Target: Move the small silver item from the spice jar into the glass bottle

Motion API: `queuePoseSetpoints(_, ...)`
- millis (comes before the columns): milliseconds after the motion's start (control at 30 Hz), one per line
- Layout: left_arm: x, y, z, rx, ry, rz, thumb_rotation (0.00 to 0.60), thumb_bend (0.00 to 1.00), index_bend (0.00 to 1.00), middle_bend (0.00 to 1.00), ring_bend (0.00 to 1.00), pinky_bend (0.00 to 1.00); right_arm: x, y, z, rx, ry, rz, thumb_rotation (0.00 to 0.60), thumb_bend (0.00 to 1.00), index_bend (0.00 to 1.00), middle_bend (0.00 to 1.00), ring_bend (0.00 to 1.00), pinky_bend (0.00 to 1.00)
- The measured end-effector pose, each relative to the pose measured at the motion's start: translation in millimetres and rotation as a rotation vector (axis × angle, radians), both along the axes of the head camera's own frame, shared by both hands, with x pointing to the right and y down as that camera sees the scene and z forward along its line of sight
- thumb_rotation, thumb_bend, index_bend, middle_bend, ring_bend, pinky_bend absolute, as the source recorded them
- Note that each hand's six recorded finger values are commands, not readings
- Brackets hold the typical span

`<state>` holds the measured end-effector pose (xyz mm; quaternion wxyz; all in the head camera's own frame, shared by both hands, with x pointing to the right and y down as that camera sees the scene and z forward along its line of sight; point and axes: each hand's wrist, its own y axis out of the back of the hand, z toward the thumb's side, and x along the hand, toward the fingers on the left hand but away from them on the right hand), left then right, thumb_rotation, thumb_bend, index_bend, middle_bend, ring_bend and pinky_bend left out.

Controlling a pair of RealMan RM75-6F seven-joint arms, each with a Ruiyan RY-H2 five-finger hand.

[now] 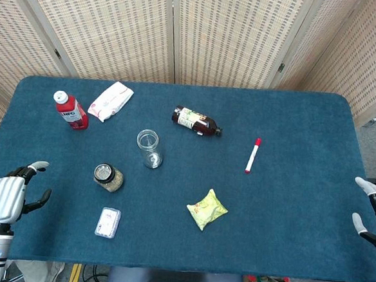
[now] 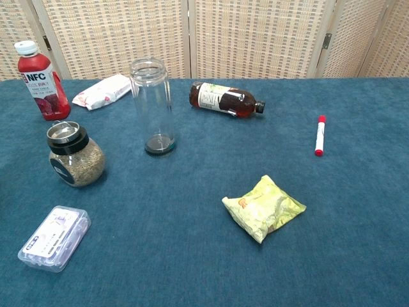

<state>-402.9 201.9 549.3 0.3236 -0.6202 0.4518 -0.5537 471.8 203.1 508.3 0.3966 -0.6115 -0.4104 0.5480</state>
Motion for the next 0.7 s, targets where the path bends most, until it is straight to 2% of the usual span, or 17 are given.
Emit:
queuePoseSetpoints(433,2.5,-7.9,1.1,-0.010,-0.002,0.042,0.600,0.33,0.27,0.34,0.35,0.42,-0.6,-4.3,-7.7,0.024,0.009,-0.005,0.600,0.37,0.16,0.22,0.10,0.21)
queuePoseSetpoints(700,13.2,-27.2,12.4,-0.077,0.023,0.134,0.600,0.33,0.28,0.34,0.35,0.42,-2.8,-9.5,-16.0,0.046,0.022,-0.007,0.600,0.37,0.16,0.22,0.10,0.21)
